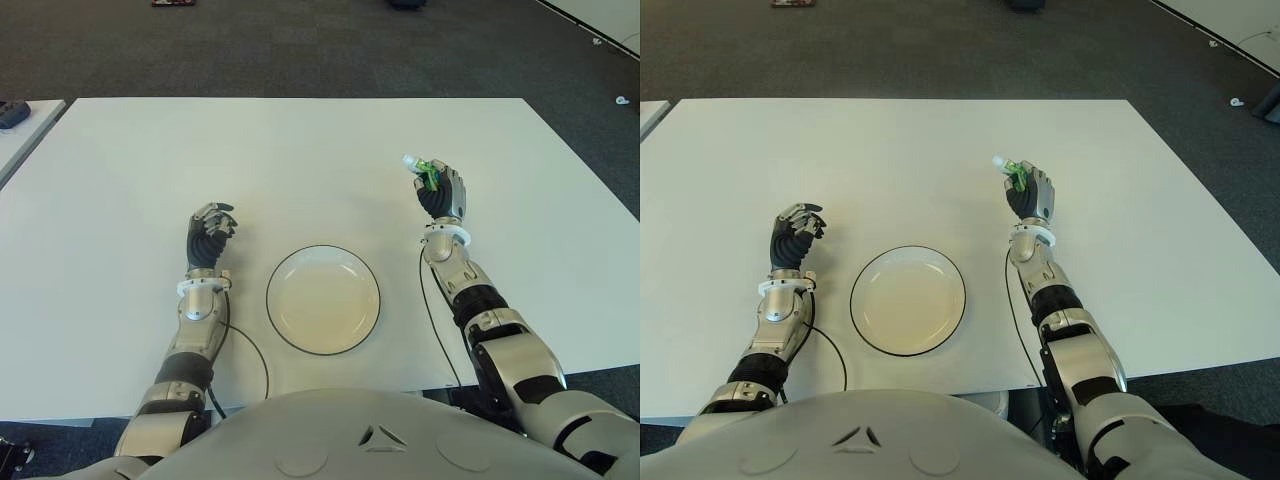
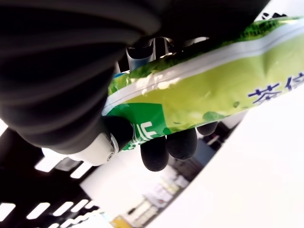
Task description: Put the toothpaste on the table into the plate.
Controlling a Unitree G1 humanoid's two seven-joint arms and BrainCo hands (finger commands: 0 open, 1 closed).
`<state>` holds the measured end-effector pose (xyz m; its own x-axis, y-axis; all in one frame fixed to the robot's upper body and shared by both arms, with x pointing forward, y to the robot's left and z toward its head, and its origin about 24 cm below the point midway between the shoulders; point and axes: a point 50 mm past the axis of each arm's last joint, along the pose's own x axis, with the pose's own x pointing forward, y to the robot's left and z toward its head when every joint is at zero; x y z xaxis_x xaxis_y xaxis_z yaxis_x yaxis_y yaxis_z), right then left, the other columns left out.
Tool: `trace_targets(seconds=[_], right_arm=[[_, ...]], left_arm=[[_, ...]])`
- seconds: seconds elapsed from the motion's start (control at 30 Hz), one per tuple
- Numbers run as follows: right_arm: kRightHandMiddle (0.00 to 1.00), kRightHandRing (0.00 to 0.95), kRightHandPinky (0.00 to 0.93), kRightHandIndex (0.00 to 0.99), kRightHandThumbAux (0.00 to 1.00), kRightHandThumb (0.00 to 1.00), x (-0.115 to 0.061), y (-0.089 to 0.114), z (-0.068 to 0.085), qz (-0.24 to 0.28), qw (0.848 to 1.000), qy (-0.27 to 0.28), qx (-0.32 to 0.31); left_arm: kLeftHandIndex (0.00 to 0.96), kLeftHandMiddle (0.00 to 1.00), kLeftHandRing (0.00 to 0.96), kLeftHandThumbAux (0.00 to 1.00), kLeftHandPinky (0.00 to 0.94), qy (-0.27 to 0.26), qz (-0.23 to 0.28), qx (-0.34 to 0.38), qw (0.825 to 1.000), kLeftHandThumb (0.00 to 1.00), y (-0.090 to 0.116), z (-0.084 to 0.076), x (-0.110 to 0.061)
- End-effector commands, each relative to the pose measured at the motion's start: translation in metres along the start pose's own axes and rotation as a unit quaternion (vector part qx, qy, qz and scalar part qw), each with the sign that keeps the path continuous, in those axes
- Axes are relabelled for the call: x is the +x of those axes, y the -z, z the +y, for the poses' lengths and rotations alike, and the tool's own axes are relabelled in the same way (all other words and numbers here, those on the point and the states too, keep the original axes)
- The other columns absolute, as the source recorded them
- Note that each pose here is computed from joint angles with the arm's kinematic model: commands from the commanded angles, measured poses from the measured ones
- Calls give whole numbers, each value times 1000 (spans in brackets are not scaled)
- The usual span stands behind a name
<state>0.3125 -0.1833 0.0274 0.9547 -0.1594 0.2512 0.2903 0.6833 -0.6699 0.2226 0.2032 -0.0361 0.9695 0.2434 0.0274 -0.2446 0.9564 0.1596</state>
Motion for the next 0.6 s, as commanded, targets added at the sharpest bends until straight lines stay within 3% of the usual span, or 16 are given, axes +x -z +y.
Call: trace_targets(seconds=[0.03,0.33,0.6], right_arm=[[845,850,855,439,723,707,-6,-20,1,-46,998,-17,28],[870,867,856,438,724,706,-15,-43,-2,-121,989,-52,70],[874,865,848,438,724,706,-32,-67,1,-204,970,-84,103]], left_arm=[[438,680,672,720,636,3,36,15,999,694,16,1,-12],[439,688,678,719,634,3,36,4,999,693,16,0,-12],[439,699,688,719,646,5,28,8,1000,693,15,0,-13]])
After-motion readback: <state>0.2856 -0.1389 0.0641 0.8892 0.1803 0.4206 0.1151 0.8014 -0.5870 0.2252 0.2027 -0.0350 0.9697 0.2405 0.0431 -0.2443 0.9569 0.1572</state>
